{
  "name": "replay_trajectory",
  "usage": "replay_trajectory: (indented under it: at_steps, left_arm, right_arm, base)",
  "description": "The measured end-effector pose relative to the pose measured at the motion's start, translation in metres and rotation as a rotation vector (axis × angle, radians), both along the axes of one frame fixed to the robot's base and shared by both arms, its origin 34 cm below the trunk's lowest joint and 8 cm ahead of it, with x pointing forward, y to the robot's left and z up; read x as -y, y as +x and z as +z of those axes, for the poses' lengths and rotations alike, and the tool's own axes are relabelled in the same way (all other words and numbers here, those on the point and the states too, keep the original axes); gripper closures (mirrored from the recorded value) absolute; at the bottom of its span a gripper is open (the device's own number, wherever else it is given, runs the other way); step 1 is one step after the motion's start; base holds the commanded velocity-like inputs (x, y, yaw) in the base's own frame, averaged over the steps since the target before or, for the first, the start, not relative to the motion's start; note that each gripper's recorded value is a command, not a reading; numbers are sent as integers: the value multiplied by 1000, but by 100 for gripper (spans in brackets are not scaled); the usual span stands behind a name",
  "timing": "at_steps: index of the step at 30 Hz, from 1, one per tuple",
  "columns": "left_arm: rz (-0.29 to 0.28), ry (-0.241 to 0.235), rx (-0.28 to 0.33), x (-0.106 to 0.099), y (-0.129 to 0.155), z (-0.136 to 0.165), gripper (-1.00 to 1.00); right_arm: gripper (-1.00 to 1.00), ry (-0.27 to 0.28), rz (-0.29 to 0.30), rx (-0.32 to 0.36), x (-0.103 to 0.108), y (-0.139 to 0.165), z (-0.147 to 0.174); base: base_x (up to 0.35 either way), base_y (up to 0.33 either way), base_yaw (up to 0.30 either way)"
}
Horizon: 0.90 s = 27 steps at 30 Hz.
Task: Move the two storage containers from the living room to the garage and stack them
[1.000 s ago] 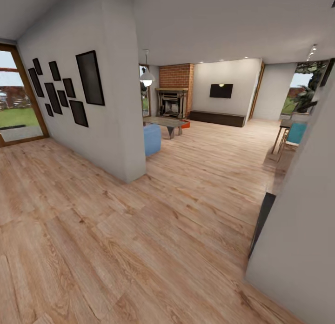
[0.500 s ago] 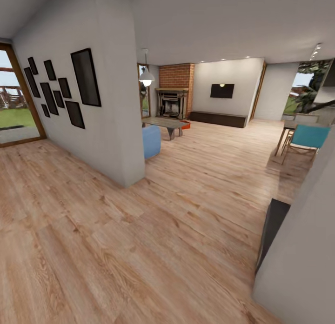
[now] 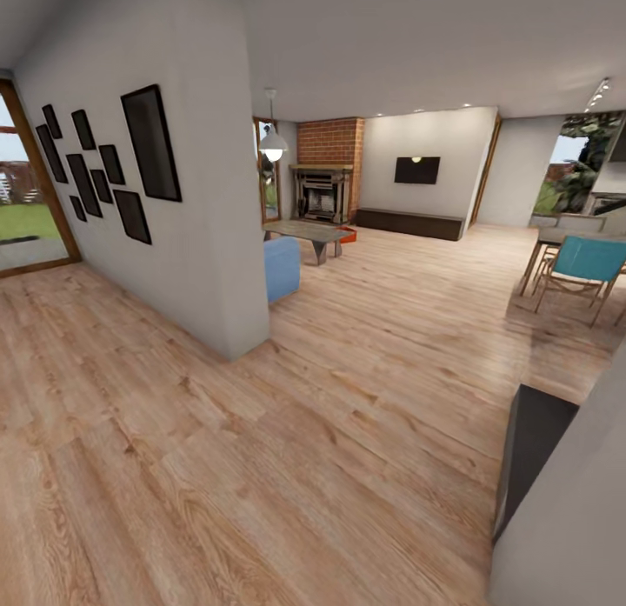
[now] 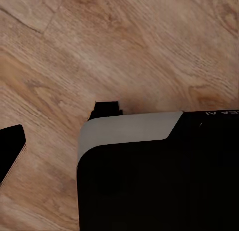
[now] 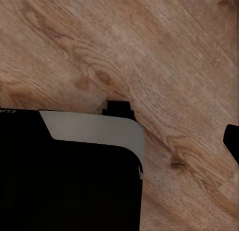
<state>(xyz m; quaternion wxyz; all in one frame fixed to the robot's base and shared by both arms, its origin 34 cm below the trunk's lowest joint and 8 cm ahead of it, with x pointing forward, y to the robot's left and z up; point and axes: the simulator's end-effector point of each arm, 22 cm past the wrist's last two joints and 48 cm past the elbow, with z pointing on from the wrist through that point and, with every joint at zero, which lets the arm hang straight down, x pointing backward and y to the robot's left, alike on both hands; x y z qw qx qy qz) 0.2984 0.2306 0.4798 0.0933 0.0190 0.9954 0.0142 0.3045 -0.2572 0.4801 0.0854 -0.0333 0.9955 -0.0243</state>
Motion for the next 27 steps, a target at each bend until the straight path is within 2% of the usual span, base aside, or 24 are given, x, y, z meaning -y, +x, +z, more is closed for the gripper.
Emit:
replay_trajectory:
  at_steps: [23, 27]
  left_arm:
    - [-1, 0, 0, 0, 0, 0, -100]
    - [-1, 0, 0, 0, 0, 0, -100]
  right_arm:
    - [-100, 1, 0, 0, -1, 0, 0]
    - [-100, 3, 1, 0, -2, 0, 0]
  base:
    - [319, 0, 0]
    - [319, 0, -108]
